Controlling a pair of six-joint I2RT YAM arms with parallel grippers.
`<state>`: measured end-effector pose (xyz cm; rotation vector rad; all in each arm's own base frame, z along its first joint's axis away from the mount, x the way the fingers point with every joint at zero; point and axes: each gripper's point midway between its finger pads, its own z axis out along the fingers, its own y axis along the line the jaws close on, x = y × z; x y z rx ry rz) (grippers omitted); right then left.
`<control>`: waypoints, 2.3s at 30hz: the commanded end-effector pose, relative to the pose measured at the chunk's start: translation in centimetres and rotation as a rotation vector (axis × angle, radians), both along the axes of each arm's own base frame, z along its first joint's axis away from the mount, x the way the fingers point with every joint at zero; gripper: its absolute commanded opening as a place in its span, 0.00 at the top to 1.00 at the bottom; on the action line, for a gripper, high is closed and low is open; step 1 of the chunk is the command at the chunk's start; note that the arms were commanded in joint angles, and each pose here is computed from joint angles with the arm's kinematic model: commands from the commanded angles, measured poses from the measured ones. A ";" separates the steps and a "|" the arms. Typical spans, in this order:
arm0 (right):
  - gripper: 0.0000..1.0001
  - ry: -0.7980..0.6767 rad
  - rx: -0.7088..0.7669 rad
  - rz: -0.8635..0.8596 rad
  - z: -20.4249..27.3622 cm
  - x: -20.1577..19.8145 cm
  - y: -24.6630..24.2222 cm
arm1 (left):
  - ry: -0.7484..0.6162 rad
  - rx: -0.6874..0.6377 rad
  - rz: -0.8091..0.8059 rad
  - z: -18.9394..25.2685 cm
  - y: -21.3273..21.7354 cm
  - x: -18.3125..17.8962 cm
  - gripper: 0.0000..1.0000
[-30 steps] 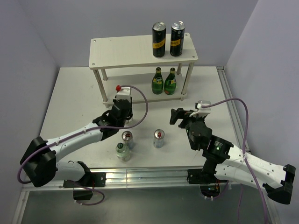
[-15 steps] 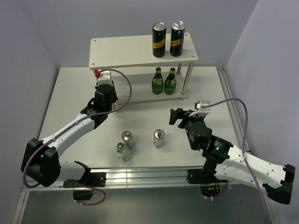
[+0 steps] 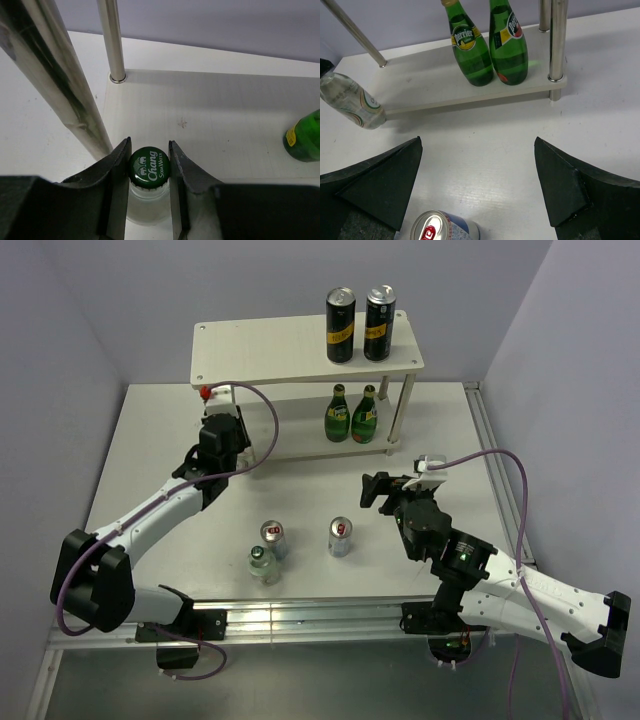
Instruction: Place and organize the beverage onto the shelf
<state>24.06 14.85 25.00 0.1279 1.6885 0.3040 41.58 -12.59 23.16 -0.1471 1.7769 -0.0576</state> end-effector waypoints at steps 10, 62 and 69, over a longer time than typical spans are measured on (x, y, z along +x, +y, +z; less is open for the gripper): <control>0.00 -0.013 0.027 -0.002 0.0 0.4 0.3 | -0.333 -0.133 0.010 11.4 -0.7 2.5 1.00; 0.00 -0.008 0.040 0.001 -0.4 0.5 0.2 | -0.229 -0.055 -0.032 9.2 -1.7 0.7 0.01; 0.00 -0.012 0.046 0.005 -0.2 0.3 0.1 | -0.103 -0.048 -0.110 8.2 -2.9 -5.2 0.01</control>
